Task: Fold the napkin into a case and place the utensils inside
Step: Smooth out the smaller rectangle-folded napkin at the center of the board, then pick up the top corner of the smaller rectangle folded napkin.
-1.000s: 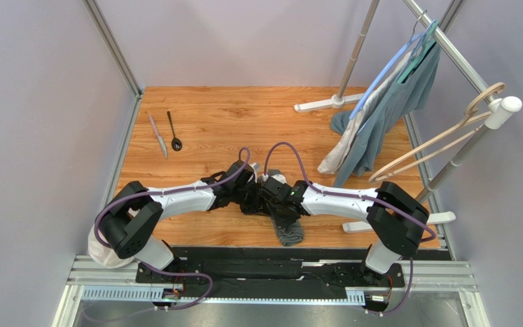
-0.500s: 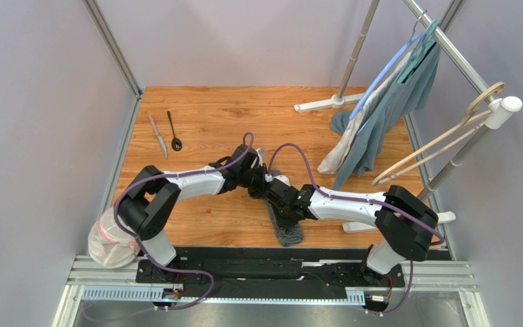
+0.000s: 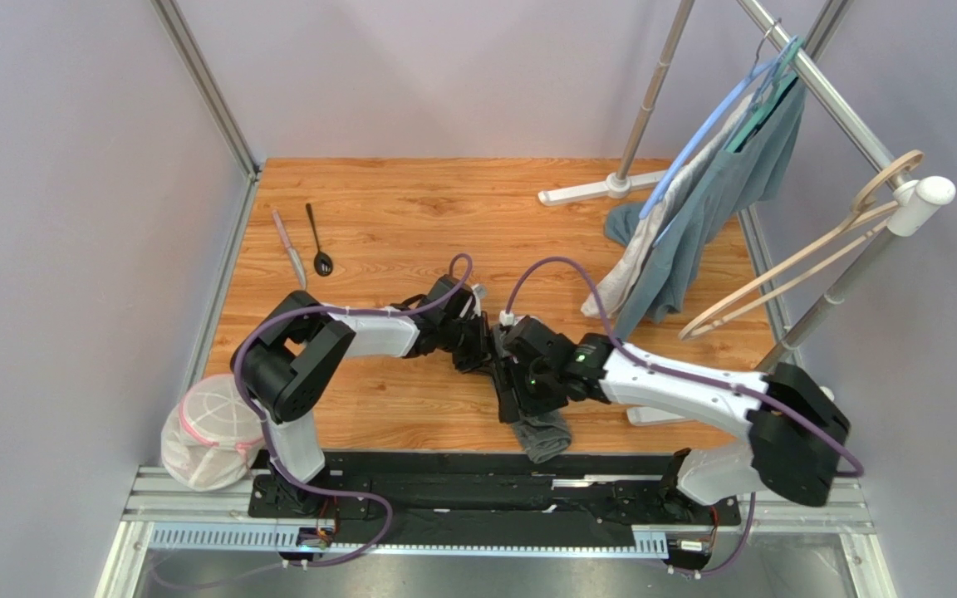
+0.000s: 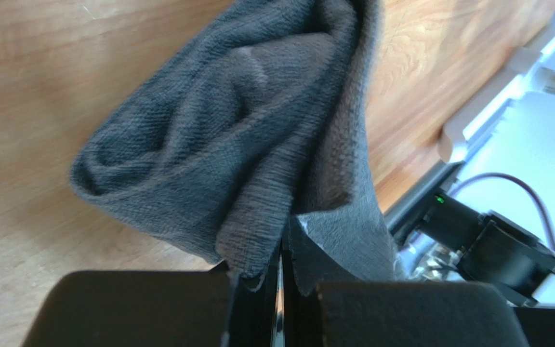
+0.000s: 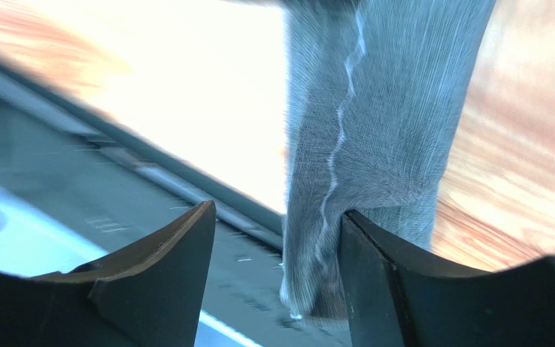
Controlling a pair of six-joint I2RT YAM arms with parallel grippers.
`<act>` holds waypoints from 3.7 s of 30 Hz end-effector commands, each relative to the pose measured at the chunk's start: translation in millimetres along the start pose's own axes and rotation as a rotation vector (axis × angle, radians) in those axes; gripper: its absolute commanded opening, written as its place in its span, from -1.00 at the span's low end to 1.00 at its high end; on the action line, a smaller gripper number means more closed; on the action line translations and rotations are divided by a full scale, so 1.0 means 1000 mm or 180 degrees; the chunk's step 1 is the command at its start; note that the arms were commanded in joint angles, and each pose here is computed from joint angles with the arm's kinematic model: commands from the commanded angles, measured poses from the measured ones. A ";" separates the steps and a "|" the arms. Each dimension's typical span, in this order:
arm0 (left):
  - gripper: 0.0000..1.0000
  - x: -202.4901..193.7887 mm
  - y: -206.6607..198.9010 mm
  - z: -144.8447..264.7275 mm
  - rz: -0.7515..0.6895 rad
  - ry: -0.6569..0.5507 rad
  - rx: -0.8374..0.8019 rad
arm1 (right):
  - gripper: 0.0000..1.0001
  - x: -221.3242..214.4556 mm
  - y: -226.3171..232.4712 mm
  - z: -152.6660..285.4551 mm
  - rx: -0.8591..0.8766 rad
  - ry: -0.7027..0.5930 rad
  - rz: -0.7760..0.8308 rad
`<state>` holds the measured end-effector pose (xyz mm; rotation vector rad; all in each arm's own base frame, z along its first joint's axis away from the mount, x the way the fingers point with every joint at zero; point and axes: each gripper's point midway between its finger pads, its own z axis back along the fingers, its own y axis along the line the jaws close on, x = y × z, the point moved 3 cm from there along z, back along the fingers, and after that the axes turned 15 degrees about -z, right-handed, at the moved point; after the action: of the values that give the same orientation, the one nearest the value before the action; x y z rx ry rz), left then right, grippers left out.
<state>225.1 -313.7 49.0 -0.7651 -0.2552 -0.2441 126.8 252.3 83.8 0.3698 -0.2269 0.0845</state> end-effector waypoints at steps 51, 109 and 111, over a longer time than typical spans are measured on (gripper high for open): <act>-0.93 -0.022 0.049 -0.008 0.0087 0.0152 0.0415 | -0.88 -0.025 -0.018 -0.026 0.1298 0.0335 -0.0864; 0.00 0.120 0.034 0.144 -0.0446 -0.0711 0.1041 | -0.89 0.163 0.025 -0.040 0.1230 -0.0050 -0.0184; 0.03 0.123 0.042 0.140 -0.0431 -0.0669 0.1115 | -0.88 0.179 0.026 -0.046 0.1190 -0.0124 -0.0179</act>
<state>332.5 -222.2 180.1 -0.5737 -0.6076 -0.2457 281.0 302.4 99.0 0.7982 -0.2054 0.0634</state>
